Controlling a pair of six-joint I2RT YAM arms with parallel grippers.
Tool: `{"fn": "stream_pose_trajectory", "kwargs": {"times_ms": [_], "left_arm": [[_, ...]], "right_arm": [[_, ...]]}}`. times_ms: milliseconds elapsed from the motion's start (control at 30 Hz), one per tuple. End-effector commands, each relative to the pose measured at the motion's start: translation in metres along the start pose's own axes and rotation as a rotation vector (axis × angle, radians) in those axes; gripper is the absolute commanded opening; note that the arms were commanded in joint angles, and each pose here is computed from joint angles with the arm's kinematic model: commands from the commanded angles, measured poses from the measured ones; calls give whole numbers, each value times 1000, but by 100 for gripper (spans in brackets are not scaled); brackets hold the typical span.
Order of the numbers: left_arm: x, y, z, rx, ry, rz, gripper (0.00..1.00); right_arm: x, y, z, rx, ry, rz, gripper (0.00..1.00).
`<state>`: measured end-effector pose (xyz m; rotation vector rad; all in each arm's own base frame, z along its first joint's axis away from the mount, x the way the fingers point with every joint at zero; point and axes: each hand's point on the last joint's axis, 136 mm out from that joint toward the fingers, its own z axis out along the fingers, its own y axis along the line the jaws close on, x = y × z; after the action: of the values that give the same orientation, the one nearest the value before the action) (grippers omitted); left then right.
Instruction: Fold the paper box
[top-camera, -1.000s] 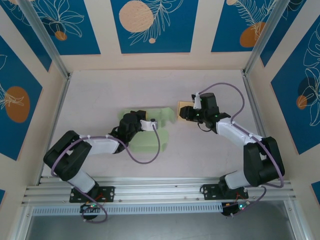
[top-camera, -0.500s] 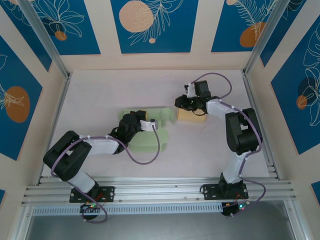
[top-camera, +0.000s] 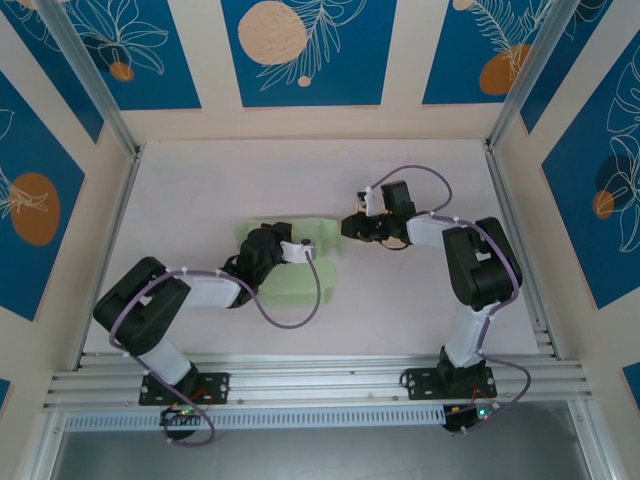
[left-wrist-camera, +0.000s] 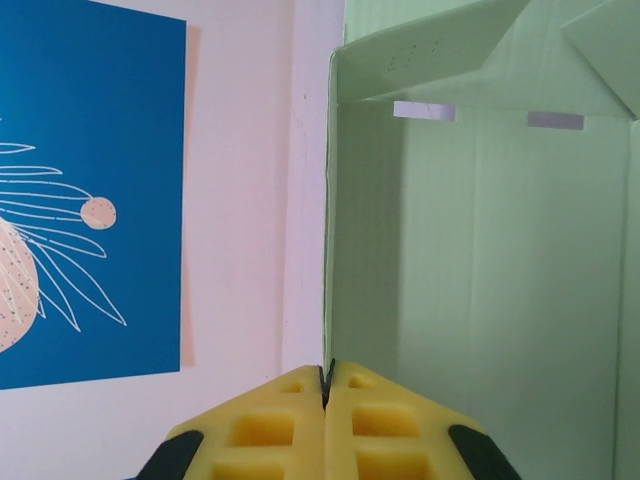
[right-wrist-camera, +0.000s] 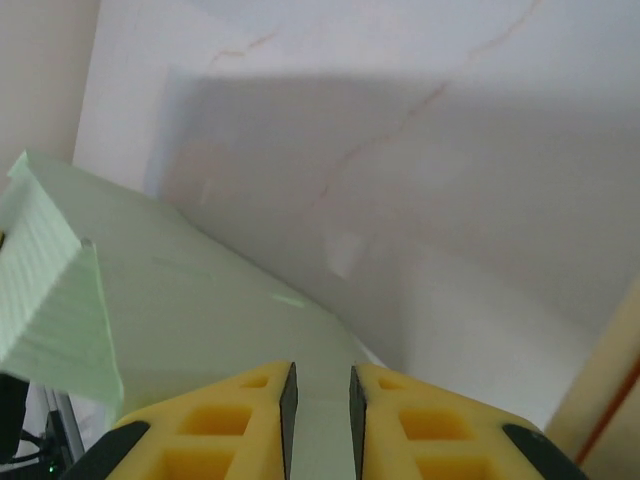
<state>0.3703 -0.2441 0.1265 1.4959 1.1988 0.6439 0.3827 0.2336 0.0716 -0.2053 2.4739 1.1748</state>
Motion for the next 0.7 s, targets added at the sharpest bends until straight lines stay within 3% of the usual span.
{"fn": "stream_pose_trajectory", "kwargs": {"times_ms": [0, 467, 667], "left_arm": [[2, -4, -1, -13, 7, 4, 0], [4, -13, 6, 7, 13, -31, 0], [6, -17, 8, 23, 11, -49, 0]], "right_arm": [[-7, 26, -10, -80, -39, -96, 25], [8, 44, 5, -132, -8, -194, 27], [16, 36, 12, -92, -4, -231, 38]]}}
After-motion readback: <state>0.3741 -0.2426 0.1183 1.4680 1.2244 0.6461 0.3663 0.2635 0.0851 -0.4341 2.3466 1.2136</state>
